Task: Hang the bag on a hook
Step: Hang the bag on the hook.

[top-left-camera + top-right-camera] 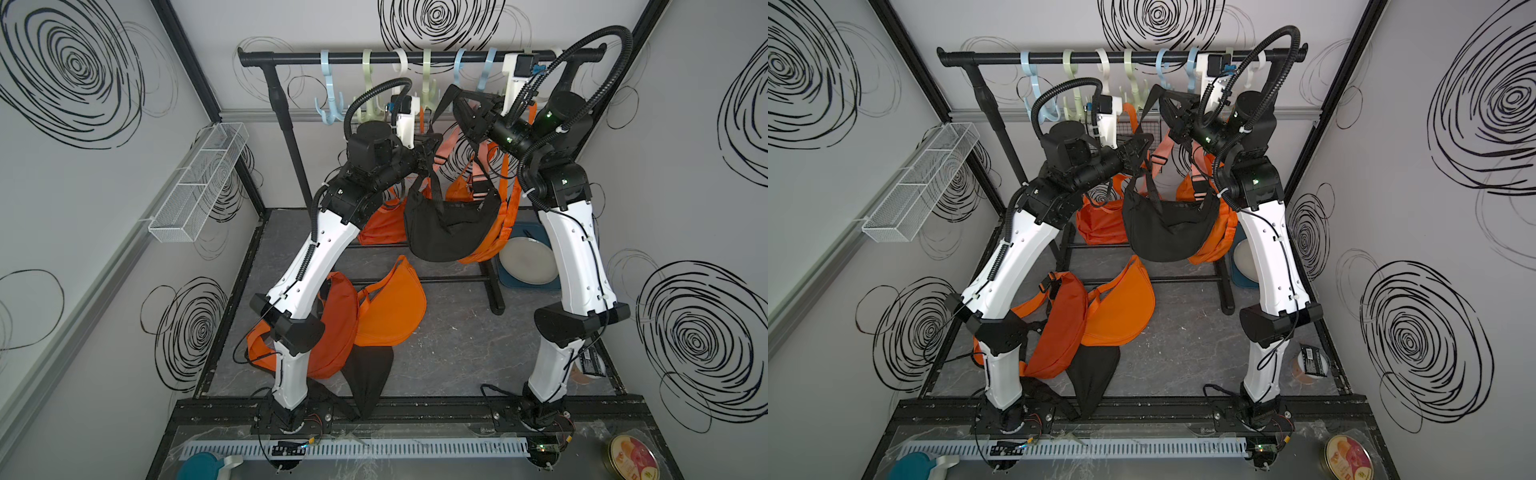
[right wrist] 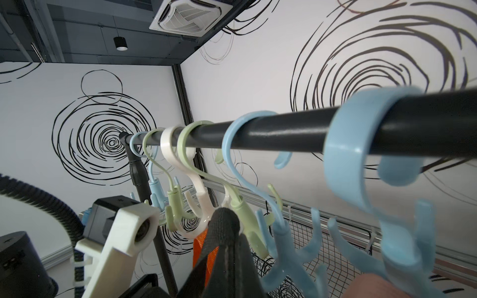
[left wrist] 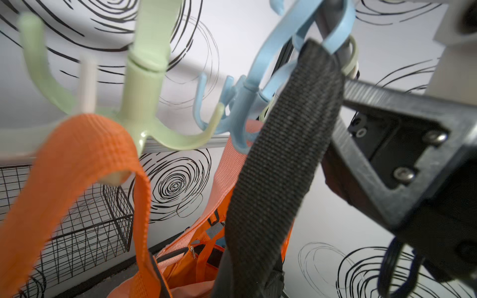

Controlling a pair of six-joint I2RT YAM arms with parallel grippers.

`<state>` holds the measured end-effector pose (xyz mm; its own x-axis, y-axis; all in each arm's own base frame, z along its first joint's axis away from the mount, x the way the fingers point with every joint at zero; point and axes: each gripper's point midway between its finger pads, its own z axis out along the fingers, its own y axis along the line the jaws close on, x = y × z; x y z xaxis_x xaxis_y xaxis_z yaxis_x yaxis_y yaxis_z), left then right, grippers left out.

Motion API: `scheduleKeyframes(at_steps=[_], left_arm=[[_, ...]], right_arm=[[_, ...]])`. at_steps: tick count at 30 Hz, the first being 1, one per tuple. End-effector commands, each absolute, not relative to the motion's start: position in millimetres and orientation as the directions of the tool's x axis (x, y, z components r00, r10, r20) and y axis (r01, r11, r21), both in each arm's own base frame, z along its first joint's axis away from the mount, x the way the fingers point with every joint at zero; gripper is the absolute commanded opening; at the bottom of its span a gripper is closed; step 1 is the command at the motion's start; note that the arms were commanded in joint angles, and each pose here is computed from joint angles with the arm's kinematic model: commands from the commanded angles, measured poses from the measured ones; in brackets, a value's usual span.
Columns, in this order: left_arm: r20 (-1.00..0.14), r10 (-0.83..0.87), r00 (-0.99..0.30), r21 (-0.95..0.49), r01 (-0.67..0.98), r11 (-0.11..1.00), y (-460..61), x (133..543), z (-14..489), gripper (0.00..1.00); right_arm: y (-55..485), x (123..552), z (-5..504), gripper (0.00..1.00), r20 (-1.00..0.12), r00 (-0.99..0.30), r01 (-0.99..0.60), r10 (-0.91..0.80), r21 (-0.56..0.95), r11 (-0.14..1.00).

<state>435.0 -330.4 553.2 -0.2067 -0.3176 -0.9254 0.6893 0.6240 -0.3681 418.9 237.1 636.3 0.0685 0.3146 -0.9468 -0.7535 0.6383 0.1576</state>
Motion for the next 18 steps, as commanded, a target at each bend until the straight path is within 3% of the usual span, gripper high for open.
scheduleKeyframes(at_steps=[1,18], left_arm=[[-0.896,-0.411,-0.167,-0.396,0.718,0.573,-324,440,579,0.00],[-0.898,-0.372,-0.233,-0.421,0.700,0.577,-342,473,537,0.00]], right_arm=[[226,408,658,0.00,-0.929,0.117,-0.746,0.352,0.153,0.649],[221,442,631,0.00,-0.944,0.083,-0.652,0.320,0.192,0.734]])
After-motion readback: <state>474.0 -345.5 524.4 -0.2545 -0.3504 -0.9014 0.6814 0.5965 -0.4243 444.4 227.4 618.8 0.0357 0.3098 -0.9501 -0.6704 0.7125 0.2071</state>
